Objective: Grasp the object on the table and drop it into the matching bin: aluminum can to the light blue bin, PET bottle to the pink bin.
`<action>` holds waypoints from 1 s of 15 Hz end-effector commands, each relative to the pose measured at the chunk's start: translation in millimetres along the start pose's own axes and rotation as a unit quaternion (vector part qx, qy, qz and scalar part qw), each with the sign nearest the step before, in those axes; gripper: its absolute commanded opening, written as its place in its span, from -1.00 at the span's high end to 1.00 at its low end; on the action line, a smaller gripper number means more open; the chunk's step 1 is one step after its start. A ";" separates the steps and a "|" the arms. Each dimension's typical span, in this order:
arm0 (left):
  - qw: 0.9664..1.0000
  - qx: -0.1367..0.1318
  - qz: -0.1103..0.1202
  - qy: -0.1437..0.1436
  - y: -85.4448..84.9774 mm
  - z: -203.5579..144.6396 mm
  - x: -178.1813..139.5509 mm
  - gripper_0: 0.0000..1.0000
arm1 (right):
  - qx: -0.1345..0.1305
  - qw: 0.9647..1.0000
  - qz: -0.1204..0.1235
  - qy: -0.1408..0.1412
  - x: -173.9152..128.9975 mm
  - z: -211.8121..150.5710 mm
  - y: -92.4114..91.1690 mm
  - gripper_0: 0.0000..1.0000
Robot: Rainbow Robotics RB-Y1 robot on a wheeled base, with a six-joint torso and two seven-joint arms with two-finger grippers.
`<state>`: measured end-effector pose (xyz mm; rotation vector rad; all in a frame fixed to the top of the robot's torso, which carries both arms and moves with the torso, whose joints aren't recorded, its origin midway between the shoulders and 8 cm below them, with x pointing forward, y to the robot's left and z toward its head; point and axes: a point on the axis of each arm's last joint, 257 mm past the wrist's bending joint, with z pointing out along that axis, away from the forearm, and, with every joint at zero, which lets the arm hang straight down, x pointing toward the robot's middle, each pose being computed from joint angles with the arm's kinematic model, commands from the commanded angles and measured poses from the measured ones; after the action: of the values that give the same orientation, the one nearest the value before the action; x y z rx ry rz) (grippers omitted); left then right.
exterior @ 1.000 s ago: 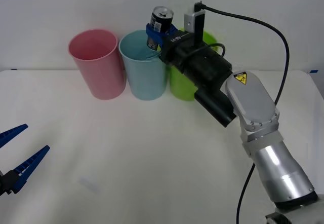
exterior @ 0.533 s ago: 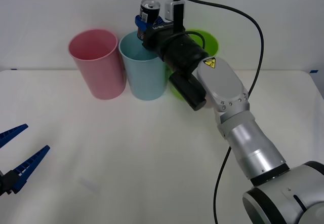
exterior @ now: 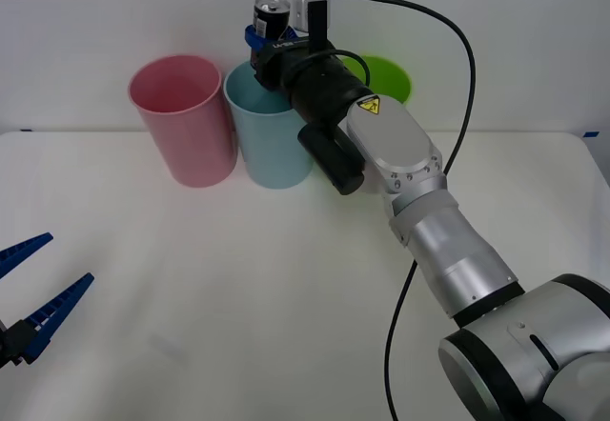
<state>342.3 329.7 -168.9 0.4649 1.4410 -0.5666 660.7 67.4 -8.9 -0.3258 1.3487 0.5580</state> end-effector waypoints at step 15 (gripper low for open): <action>1.000 0.000 0.000 0.000 0.0 0.0 0.0 -1.00 | -0.034 0.999 -0.029 -0.018 -4.3 -41.4 2.6 -1.00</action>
<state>342.3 329.7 -168.9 0.4649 1.4410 -0.5666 631.8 49.3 -12.3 -0.3946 1.2929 0.5552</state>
